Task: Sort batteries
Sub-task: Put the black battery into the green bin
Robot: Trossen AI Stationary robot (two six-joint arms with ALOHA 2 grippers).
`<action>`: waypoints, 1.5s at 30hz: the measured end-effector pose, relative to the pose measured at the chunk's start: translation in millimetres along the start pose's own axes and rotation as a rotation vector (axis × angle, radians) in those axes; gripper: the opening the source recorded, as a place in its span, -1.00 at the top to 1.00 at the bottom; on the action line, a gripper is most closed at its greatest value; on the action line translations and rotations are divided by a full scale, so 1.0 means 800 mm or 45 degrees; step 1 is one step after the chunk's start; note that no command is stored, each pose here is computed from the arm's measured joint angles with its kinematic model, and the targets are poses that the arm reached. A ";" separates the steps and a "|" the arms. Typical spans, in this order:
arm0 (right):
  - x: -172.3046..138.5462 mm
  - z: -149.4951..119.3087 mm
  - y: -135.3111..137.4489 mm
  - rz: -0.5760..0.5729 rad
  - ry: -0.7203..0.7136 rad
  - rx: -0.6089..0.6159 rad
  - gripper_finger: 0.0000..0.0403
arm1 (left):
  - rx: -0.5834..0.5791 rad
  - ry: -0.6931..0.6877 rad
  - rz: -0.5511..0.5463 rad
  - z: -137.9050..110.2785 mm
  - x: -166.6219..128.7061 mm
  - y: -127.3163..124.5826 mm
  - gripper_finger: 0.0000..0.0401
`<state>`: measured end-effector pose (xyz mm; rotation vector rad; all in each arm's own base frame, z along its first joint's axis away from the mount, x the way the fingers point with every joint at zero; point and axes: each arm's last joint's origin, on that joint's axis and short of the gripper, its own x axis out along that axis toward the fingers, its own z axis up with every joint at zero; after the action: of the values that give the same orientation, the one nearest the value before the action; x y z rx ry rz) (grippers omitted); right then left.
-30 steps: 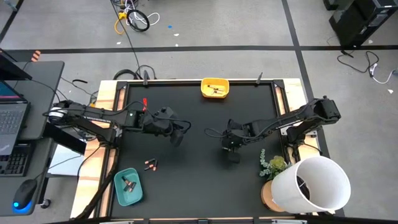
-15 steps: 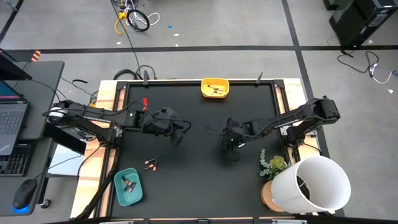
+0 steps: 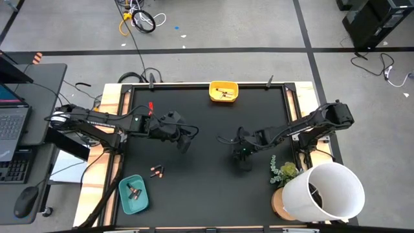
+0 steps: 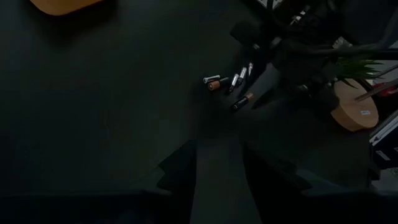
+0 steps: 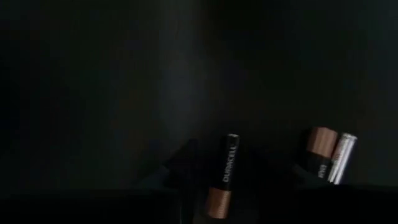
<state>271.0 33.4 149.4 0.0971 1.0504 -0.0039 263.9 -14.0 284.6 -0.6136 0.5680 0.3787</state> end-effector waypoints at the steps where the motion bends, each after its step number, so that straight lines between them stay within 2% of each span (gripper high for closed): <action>1: 0.000 0.000 0.001 -0.010 -0.006 -0.003 0.40 | 0.000 0.000 0.000 0.000 0.000 0.000 0.27; 12: 0.012 -0.016 -0.002 -0.026 -0.117 -0.003 0.42 | 0.007 -0.008 0.010 0.000 0.000 0.000 0.27; 18: 0.017 -0.031 -0.006 -0.047 -0.087 0.005 0.46 | 0.007 -0.008 0.010 0.000 0.000 0.000 0.27; 26: 0.019 -0.039 -0.007 -0.051 -0.077 -0.093 0.53 | 0.008 -0.017 0.020 0.000 0.000 0.001 0.27; 32: 0.020 -0.042 -0.007 -0.038 -0.063 -0.128 0.64 | 0.008 -0.018 0.022 0.000 0.000 0.001 0.27; 38: 0.019 -0.045 -0.009 -0.080 -0.032 -0.159 0.88 | 0.008 -0.018 0.022 0.000 0.000 0.001 0.27; 45: 0.019 -0.050 -0.010 -0.108 0.012 -0.188 0.89 | 0.001 -0.018 0.022 0.000 0.000 0.001 0.27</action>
<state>243.8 29.1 116.0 -0.0811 1.0602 -0.0031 263.8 -13.3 284.5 -0.6051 0.5599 0.3989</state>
